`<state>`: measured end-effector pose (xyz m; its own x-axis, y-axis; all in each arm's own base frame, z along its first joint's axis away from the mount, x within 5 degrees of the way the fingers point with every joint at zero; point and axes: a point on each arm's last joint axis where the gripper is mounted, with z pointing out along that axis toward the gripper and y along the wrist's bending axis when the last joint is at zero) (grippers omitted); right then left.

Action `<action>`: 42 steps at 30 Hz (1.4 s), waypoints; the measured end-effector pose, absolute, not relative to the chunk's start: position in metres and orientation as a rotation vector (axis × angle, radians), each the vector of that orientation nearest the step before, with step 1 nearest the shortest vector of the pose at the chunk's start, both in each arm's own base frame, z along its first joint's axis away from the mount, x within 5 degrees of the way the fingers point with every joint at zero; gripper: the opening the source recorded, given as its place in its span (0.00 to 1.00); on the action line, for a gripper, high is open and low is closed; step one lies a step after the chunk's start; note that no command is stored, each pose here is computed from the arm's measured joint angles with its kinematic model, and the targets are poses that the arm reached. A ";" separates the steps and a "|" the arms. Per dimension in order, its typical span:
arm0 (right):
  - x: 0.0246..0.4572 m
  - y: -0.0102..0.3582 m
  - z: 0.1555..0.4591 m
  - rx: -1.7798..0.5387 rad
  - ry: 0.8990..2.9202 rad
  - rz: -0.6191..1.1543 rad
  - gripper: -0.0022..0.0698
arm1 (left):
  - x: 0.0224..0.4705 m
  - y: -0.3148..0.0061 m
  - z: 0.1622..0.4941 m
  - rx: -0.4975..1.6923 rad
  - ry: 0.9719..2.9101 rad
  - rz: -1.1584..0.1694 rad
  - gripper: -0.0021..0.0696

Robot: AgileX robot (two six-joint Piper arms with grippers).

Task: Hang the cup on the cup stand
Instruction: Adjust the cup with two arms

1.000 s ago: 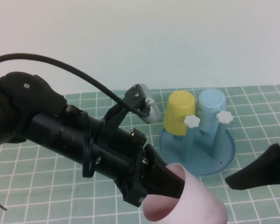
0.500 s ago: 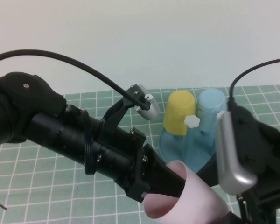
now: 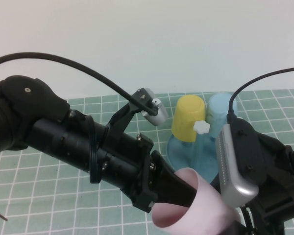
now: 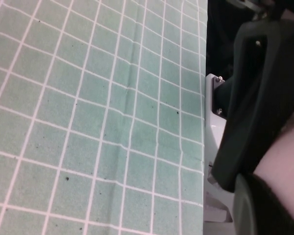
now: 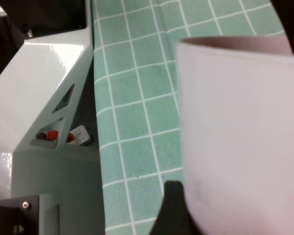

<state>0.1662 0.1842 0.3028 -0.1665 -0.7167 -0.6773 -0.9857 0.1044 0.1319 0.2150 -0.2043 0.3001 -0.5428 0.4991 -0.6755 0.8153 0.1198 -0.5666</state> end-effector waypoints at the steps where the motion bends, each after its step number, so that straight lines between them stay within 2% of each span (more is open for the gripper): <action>1: 0.166 0.184 0.303 -1.658 1.942 0.801 0.81 | 0.215 -0.204 0.300 1.288 2.080 -1.390 0.06; 4: 0.166 0.184 0.303 -1.660 1.938 0.799 0.80 | 0.215 -0.204 0.300 1.300 2.066 -1.381 0.13; 10: 0.166 0.184 0.303 -1.662 1.939 0.801 0.80 | 0.218 -0.205 0.300 1.256 2.089 -1.369 0.46; 13: 0.166 0.184 0.303 -1.664 1.940 0.803 0.80 | 0.218 -0.205 0.300 1.254 2.091 -1.370 0.54; 25: 0.165 0.184 0.303 -1.668 1.941 0.806 0.80 | 0.213 -0.204 0.301 1.297 2.080 -1.409 0.61; 32: 0.165 0.184 0.303 -1.672 1.944 0.805 0.80 | 0.220 -0.192 0.298 1.297 2.114 -1.357 0.62; 38: 0.166 0.184 0.303 -1.666 1.947 0.804 0.80 | 0.236 -0.178 0.316 1.249 2.077 -1.327 0.62; 42: 0.166 0.184 0.303 -1.661 1.945 0.797 0.80 | 0.234 -0.172 0.328 1.271 2.058 -1.256 0.62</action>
<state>0.1663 0.1840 0.3028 -0.1666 -0.7201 -0.6736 -0.9857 0.1040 0.1326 0.2343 -0.1720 0.3280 -0.4982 0.4875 -0.7170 0.8606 0.1772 -0.4775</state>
